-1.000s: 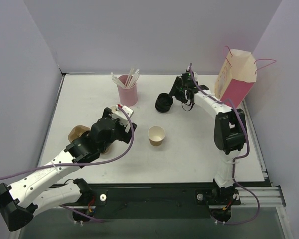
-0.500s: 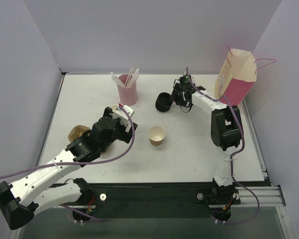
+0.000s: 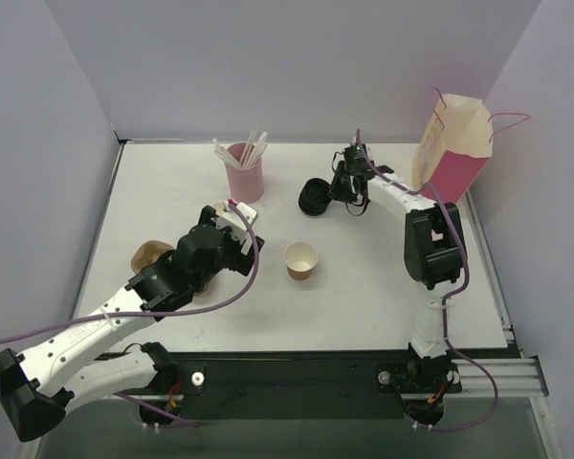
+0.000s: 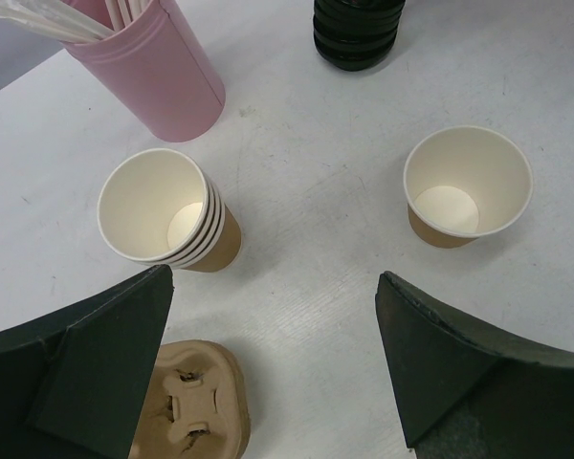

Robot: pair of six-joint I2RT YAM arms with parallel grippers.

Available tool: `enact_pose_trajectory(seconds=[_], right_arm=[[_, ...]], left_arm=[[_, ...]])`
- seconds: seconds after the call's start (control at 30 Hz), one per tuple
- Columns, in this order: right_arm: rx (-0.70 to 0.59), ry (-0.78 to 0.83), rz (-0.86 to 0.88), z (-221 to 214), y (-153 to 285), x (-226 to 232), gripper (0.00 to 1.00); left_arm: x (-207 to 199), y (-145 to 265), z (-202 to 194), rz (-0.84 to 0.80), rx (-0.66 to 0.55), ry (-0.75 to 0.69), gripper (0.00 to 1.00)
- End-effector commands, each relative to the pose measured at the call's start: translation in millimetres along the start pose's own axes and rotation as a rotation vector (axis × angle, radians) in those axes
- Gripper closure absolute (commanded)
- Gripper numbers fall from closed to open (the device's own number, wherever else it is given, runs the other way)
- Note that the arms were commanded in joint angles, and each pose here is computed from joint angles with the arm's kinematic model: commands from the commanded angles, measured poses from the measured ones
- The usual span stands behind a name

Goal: Pack the takeout coffee

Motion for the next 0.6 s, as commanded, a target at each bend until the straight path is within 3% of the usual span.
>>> enact_pose_trajectory(seconds=[0.0,0.17,0.57], right_arm=[[-0.042,0.01,0.028,16.8,8.8,12.6,0.78],[-0.052,0.011,0.037,21.0,12.5,15.6,0.82],[-0.085,-0.013,0.08,34.4,30.1,24.2,0.84]], left_arm=[[-0.5,4.5,21.3,-0.01,-0.052,0.018,0.03],[-2.0,2.4,19.7,-0.015,-0.041,0.014,0.03],[-2.2,2.0,19.1,-0.016,-0.041,0.013,0.03]])
Point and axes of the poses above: each gripper's point midway between its finger pads, its own y axis back along the fingers, its own x axis along the line the jaws close on, z = x × y, the point moved 4 cm from there along y, back along the fingers, and after that the axes turned 10 degrees about y, right-handed, at the moved point
